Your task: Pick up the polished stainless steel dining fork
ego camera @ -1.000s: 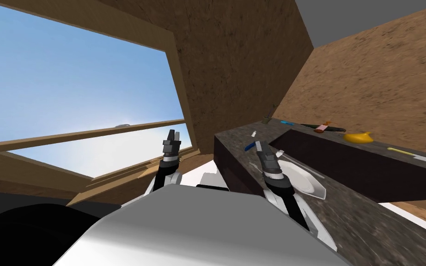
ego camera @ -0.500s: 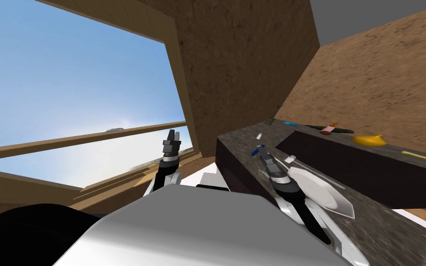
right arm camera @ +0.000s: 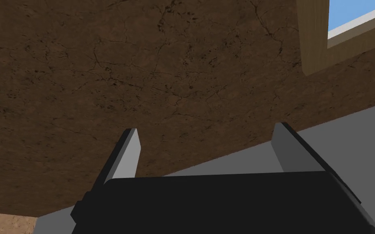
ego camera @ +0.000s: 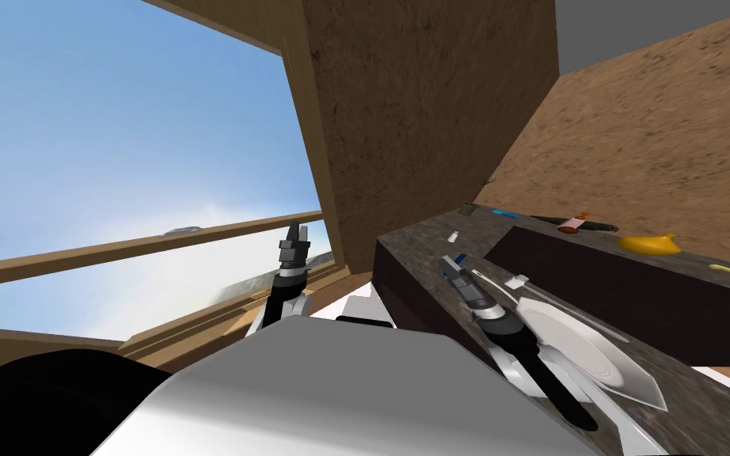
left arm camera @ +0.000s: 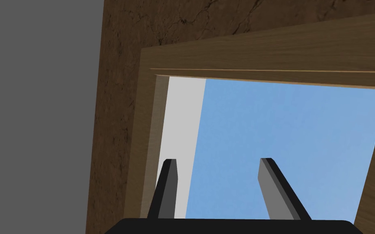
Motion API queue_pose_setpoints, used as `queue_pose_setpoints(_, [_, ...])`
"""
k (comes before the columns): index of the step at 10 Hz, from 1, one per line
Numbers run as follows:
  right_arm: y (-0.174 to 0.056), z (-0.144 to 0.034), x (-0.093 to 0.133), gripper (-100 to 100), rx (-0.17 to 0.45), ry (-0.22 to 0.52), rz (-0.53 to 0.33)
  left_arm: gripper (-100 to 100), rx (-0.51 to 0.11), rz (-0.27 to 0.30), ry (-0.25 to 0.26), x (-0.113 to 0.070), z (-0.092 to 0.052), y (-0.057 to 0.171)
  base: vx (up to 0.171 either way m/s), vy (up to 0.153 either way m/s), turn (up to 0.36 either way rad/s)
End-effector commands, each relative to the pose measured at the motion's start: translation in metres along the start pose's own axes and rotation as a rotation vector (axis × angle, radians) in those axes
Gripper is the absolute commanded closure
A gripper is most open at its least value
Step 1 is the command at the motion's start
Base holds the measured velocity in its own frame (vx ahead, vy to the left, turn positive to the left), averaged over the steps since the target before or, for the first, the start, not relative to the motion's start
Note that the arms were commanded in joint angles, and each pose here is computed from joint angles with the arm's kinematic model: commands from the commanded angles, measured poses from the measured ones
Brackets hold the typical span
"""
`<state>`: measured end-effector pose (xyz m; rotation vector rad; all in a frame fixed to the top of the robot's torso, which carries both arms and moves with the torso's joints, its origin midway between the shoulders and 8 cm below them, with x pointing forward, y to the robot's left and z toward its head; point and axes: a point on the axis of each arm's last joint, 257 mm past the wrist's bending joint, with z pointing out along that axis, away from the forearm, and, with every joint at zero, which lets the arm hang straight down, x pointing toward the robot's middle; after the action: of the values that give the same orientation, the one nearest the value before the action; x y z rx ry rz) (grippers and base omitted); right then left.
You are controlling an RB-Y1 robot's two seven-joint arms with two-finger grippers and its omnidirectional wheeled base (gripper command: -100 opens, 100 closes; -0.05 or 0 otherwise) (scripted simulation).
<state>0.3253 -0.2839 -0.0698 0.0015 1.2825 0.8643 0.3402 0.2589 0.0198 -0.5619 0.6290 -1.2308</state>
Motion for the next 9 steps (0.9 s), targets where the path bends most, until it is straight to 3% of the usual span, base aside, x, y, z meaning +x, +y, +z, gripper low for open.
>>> queue_pose_setpoints(1, [-0.011, -0.013, 0.009, -100, 0.025, 0.065, -0.052, 0, 0.0, 0.0, 0.0, 0.0, 0.0, 0.0, 0.109, 0.095, -0.02])
queue_pose_setpoints(5, [-0.047, -0.049, 0.032, -100, 0.107, 0.233, -0.157, 0, 0.0, 0.0, 0.0, 0.0, 0.0, 0.0, 0.091, 0.054, -0.017])
queue_pose_setpoints(9, [-0.089, -0.103, 0.058, -100, 0.204, 0.435, -0.247, 0, 0.0, 0.0, 0.0, 0.0, 0.0, 0.0, 0.043, -0.009, -0.017])
